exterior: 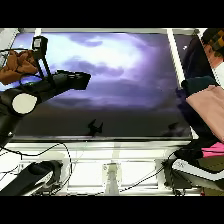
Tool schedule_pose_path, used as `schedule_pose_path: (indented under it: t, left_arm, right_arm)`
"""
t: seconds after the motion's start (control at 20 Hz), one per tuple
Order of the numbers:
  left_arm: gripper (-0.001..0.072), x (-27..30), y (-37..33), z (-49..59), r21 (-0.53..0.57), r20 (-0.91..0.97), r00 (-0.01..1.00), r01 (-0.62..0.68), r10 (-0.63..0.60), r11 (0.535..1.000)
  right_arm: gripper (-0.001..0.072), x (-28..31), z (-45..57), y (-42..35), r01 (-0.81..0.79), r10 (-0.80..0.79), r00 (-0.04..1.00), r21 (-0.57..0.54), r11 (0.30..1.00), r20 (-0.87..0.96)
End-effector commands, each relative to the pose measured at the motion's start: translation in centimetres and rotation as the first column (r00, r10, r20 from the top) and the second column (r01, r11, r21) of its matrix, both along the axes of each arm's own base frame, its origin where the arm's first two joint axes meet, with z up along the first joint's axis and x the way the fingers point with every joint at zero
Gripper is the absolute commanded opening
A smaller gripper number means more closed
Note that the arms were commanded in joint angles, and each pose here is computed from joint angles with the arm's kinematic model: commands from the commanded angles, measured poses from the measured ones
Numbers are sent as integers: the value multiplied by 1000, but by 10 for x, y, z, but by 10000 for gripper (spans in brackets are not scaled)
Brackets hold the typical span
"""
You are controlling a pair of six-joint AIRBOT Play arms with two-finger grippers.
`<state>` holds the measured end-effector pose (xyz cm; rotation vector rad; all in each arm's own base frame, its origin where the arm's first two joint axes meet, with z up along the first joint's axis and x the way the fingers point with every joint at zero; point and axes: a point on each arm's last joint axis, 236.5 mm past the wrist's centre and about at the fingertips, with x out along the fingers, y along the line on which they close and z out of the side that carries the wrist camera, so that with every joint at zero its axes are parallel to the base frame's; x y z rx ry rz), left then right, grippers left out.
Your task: Fold the clothes and pants, and hang the long-sleeved shirts on hangers.
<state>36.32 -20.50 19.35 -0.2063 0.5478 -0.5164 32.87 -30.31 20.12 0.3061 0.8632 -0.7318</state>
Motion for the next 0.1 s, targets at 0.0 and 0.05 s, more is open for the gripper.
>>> schedule_pose_path:
  t: [0.0, 0.05]
  left_arm:
    - [616, 0, 0, 0, 0, 0, 1000, 0, 0, 1000]
    - [616, 0, 0, 0, 0, 0, 1000, 0, 0, 1000]
  right_arm:
    - [656, 53, 54, 30, -125, 144, 979, -127, 984, 147]
    - [656, 66, 67, 44, -160, 186, 967, -154, 975, 175]
